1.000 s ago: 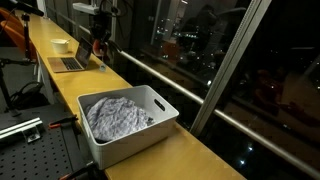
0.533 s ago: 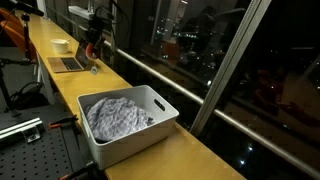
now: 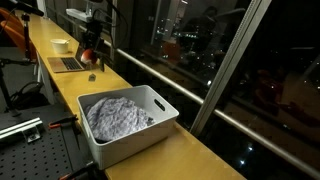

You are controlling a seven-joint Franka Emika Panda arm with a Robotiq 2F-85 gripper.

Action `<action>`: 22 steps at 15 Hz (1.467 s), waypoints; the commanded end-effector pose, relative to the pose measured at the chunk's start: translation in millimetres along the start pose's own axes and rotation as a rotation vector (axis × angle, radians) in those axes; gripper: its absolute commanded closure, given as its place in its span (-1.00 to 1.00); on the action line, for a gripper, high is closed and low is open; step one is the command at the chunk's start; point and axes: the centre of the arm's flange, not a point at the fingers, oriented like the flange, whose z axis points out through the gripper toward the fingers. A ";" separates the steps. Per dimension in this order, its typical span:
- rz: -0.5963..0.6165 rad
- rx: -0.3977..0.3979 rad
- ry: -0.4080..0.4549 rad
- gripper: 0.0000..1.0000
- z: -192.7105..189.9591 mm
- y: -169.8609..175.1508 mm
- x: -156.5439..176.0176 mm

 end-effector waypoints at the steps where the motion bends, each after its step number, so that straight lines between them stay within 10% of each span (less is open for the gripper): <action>1: 0.035 0.011 0.033 -0.70 -9.3 31.8 -25.5; 4: 0.096 0.013 0.051 -1.00 -12.7 71.6 -39.7; 15: 0.355 -0.040 0.150 -1.00 34.7 271.2 -38.4; 22: 0.402 0.075 0.111 -1.00 133.1 301.5 -21.2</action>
